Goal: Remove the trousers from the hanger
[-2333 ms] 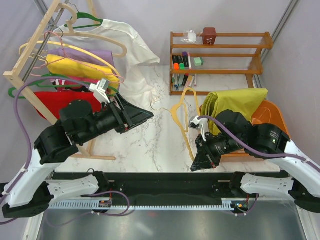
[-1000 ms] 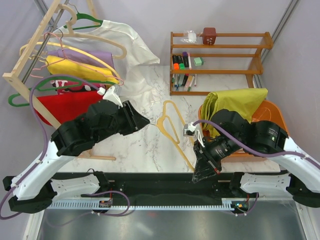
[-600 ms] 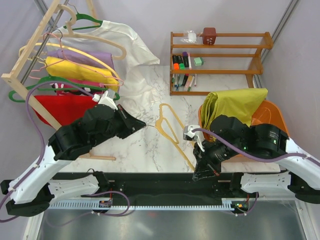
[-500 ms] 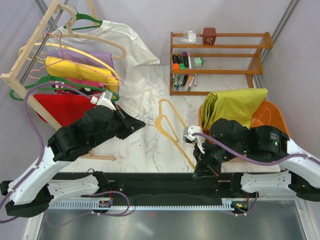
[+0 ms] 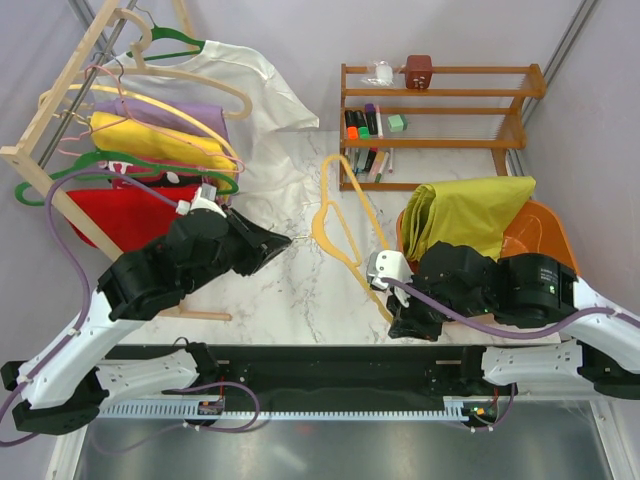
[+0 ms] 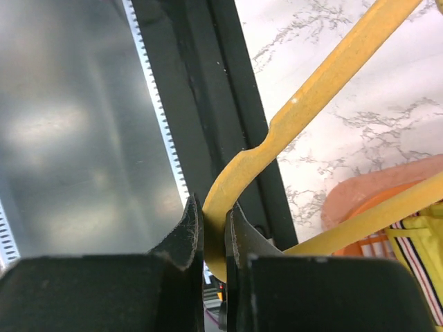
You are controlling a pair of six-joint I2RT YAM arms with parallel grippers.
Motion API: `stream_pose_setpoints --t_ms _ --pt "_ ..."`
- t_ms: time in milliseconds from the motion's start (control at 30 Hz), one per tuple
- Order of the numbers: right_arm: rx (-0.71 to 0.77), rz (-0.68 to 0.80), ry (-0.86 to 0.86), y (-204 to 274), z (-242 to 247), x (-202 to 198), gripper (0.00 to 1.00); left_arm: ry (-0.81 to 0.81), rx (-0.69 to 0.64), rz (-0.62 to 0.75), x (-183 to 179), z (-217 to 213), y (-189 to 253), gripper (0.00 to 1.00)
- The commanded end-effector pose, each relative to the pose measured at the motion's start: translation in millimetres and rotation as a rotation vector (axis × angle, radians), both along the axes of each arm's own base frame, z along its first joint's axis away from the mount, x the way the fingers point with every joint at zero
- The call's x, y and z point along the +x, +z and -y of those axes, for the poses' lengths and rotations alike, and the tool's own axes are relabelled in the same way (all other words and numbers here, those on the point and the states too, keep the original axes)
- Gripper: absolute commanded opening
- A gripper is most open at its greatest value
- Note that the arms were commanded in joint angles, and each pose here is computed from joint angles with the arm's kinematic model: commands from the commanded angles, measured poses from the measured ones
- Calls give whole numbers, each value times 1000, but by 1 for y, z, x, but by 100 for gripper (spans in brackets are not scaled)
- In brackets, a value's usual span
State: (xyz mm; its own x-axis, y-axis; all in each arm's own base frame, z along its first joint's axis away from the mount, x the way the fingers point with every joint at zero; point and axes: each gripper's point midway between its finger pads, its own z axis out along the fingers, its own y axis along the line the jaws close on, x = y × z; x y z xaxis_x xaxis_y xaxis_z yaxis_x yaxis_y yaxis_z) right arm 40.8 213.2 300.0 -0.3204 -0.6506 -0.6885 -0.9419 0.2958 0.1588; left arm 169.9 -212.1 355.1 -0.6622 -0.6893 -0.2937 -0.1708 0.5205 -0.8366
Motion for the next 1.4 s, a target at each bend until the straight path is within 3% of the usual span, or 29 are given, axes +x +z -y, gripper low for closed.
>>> stream_pose_setpoints --t_ms 0,67,100,267,433,533,700,800,933,1100,1167,1367 --pt "64 156 -86 20 -9 34 0 -48 9 -50 -14 1 -2 36" --pt "73 122 -84 19 -9 28 0 -66 12 -35 -15 2 3 47" --pt "76 94 -73 18 -10 23 0 -91 32 -10 -16 2 5 61" --pt "117 -27 -83 15 -15 6 0 -169 0 71 -35 -9 23 71" --pt "177 -143 -81 28 -22 -11 0 -230 -108 171 -62 -31 37 73" --pt "196 -243 -9 40 -30 -31 0 -348 -171 281 -89 -38 52 73" --pt "211 -592 282 73 -45 -96 0 -455 -269 419 -125 -59 65 72" --pt "329 -739 413 120 -55 -117 0 -440 -317 466 -138 -79 65 71" --pt "487 -795 534 169 -78 -121 0 -428 -396 550 -155 -103 72 70" --pt "547 -841 545 181 -124 -105 0 -459 -449 628 -175 -121 80 67" --pt "660 -835 618 203 -133 -104 0 -465 -463 638 -179 -125 82 66" --pt "729 -853 558 207 -156 -59 0 -500 -470 664 -189 -128 86 65"
